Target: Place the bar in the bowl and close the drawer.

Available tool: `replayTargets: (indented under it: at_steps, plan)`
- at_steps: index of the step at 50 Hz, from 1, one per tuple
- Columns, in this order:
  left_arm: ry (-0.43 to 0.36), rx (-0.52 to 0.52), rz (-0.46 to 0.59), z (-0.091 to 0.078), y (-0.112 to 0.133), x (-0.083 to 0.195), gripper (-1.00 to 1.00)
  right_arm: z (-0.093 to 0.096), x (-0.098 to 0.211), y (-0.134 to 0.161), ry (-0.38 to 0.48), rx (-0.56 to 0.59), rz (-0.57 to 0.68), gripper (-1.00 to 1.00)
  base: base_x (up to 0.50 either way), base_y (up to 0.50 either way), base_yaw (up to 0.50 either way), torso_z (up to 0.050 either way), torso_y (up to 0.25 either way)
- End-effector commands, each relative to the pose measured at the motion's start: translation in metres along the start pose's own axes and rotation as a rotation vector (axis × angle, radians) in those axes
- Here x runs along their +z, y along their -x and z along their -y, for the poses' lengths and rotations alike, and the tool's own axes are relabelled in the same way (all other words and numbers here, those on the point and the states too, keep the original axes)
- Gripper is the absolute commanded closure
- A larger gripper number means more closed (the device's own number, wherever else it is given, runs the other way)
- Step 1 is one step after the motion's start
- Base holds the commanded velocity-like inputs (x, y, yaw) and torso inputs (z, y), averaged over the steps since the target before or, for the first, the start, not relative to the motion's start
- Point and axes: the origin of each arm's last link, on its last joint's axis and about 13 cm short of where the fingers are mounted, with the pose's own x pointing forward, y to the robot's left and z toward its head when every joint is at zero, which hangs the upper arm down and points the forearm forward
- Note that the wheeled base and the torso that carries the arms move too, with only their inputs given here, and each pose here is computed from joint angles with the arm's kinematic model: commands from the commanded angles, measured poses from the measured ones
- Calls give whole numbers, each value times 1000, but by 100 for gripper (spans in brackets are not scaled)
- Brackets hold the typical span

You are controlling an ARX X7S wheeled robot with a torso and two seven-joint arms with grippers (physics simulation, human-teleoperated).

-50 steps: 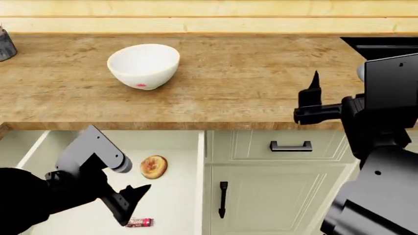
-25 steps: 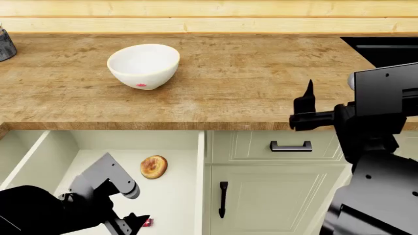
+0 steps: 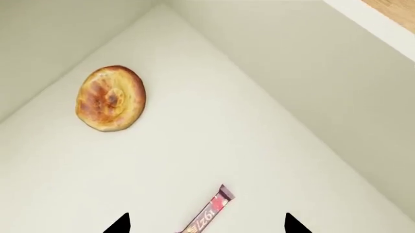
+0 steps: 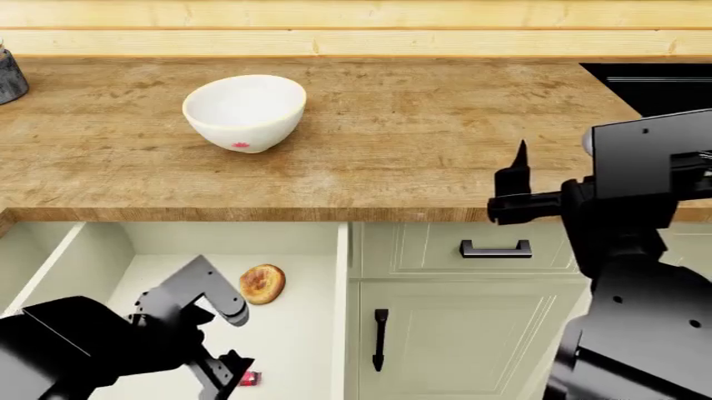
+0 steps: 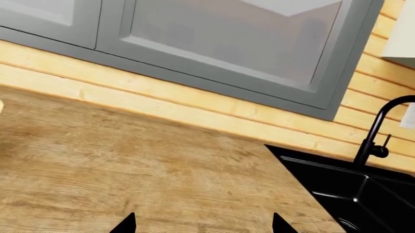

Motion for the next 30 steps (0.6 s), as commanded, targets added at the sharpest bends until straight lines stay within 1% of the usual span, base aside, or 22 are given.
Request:
replayTargets:
  at_steps: [1, 6, 30]
  plan:
    - [0, -3, -26, -8, -18, -1, -100, -2, -3, -3, 1, 5, -10, -100, 0, 0, 0, 0, 0]
    - [5, -3, -32, -10, -27, -1, -100, -3, -4, -3, 1, 8, -13, -100, 0, 0, 0, 0, 0]
    - [19, -56, -62, 0, -58, -22, -100, -5, -9, -4, -2, 13, -23, -100, 0, 0, 0, 0, 0]
